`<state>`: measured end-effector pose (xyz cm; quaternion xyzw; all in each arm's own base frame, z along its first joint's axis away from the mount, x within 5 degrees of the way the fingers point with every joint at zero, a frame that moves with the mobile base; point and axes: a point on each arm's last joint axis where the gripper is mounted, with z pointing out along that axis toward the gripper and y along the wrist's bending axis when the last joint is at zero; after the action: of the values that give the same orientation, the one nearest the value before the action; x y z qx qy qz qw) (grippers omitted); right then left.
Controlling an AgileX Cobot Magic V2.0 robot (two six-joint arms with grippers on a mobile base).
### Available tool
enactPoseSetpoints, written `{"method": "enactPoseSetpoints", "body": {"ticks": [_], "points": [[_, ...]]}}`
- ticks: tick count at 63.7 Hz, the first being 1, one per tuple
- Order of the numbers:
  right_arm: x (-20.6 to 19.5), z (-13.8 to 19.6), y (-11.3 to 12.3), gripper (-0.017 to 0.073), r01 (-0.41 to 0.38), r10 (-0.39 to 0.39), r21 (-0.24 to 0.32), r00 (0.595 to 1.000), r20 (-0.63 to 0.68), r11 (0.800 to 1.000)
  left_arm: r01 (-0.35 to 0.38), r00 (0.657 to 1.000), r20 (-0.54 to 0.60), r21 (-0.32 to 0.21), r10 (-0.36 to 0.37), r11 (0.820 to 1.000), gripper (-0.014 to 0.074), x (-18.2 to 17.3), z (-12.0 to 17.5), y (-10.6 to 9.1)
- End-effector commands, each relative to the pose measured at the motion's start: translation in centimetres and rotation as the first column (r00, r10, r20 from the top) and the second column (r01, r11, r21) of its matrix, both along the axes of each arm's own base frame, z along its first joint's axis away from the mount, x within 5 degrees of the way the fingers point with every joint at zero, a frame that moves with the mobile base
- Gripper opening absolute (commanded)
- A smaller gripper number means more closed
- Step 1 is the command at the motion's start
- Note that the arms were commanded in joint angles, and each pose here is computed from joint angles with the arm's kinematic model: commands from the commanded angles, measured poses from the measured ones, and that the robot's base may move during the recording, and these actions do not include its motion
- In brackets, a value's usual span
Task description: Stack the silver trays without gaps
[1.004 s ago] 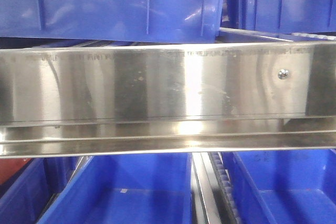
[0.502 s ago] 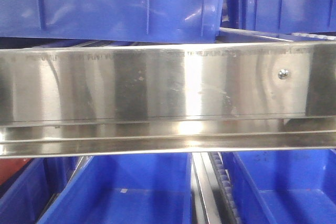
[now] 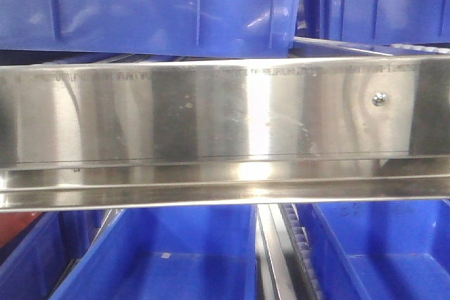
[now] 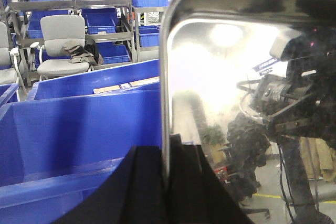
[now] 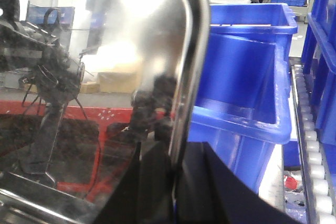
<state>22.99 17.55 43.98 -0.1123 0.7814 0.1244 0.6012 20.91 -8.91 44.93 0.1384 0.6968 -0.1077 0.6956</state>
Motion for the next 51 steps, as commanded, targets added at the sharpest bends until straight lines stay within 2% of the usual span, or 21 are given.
{"method": "enactPoseSetpoints", "body": {"ticks": [1,51], "points": [[-1.75,2.98,3.61,-0.0058,-0.405,0.357,0.096,0.877,0.321,0.909,0.06,0.995,0.075,-0.018,-0.058,0.998,-0.0009,-0.38,0.85,-0.81],[-1.8,3.03,3.65,-0.0058,-0.411,0.362,0.097,0.874,0.326,0.906,0.06,0.995,0.075,-0.018,-0.058,0.998,-0.0009,-0.38,0.85,-0.81]]}}
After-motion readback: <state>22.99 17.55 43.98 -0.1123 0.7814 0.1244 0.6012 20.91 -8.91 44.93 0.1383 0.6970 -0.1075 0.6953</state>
